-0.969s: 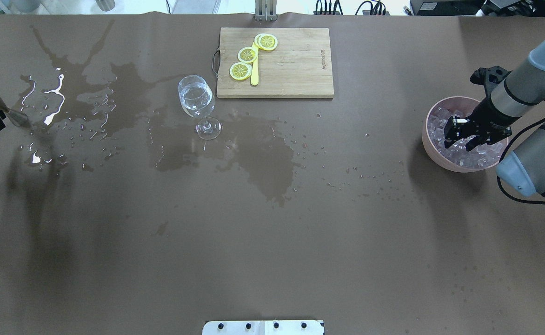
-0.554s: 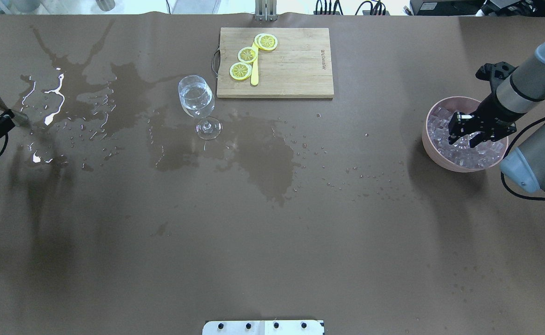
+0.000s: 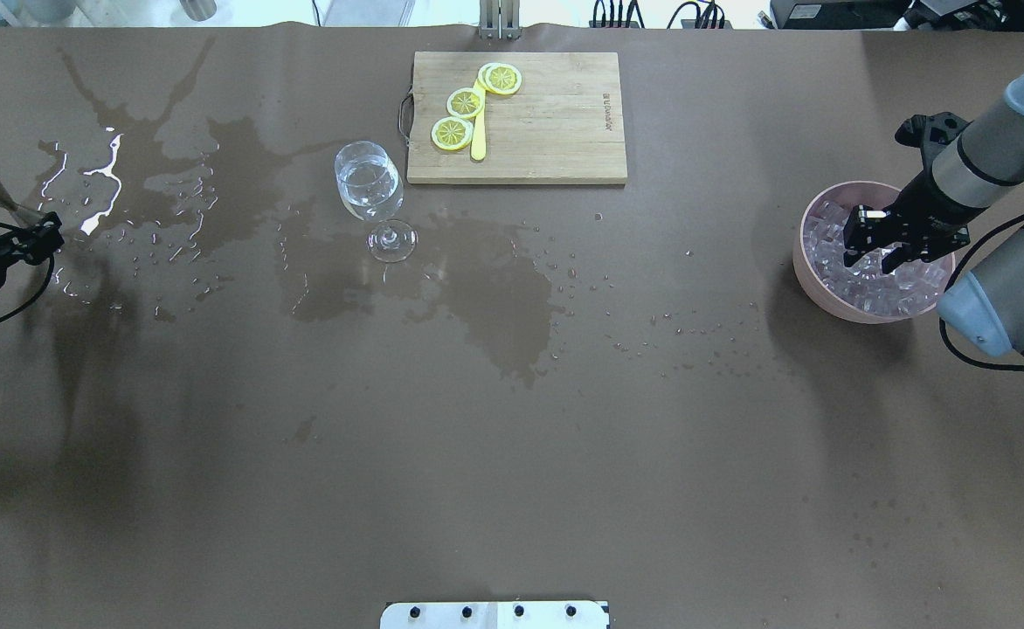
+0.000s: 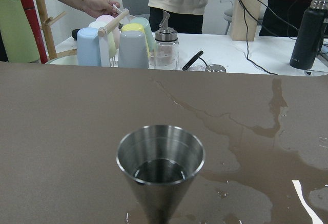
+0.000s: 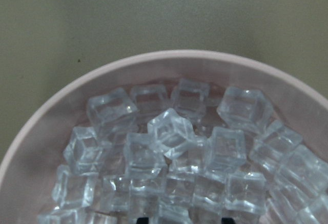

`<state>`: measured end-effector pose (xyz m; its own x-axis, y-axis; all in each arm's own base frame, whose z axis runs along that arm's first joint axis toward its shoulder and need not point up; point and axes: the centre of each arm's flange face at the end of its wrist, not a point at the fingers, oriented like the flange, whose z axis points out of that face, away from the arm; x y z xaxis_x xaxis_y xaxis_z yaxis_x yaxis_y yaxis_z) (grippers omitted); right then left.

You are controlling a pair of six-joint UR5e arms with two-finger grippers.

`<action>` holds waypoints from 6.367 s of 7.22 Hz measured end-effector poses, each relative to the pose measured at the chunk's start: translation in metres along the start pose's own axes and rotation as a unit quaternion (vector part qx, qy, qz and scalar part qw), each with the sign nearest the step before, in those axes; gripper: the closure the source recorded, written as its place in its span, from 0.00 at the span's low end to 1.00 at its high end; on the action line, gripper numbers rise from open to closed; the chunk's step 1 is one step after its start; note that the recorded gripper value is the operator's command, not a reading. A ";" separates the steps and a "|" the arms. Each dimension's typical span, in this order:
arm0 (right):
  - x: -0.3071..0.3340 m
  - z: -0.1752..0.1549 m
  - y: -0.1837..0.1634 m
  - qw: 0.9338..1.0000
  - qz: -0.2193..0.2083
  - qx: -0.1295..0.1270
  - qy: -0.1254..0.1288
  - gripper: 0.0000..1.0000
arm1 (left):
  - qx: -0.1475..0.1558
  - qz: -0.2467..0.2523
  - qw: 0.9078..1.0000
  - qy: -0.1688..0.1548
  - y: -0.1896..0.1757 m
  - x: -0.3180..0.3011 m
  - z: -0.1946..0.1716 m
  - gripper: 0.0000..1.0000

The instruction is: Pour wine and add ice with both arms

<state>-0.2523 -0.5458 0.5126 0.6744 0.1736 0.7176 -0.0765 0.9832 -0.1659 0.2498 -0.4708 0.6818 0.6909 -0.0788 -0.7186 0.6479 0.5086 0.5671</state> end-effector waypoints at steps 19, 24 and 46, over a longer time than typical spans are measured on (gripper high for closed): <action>0.004 -0.039 -0.030 0.998 0.012 0.034 -0.049 0.88 | -0.024 0.010 1.000 -0.009 -0.030 -0.024 0.020 0.19; 0.018 -0.093 -0.054 0.995 0.032 0.060 -0.069 0.88 | -0.019 0.015 1.000 -0.009 -0.042 -0.018 0.031 0.34; -0.037 -0.216 -0.041 0.993 -0.022 0.115 -0.032 1.00 | 0.032 -0.006 0.999 0.034 -0.069 -0.011 0.020 0.71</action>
<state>-0.1158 -0.6047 0.3468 0.6329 0.1269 0.7638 -0.2194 0.9754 0.0198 0.2039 -0.5219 0.6581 0.6614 -0.0243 -0.7497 0.6764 0.4513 0.5821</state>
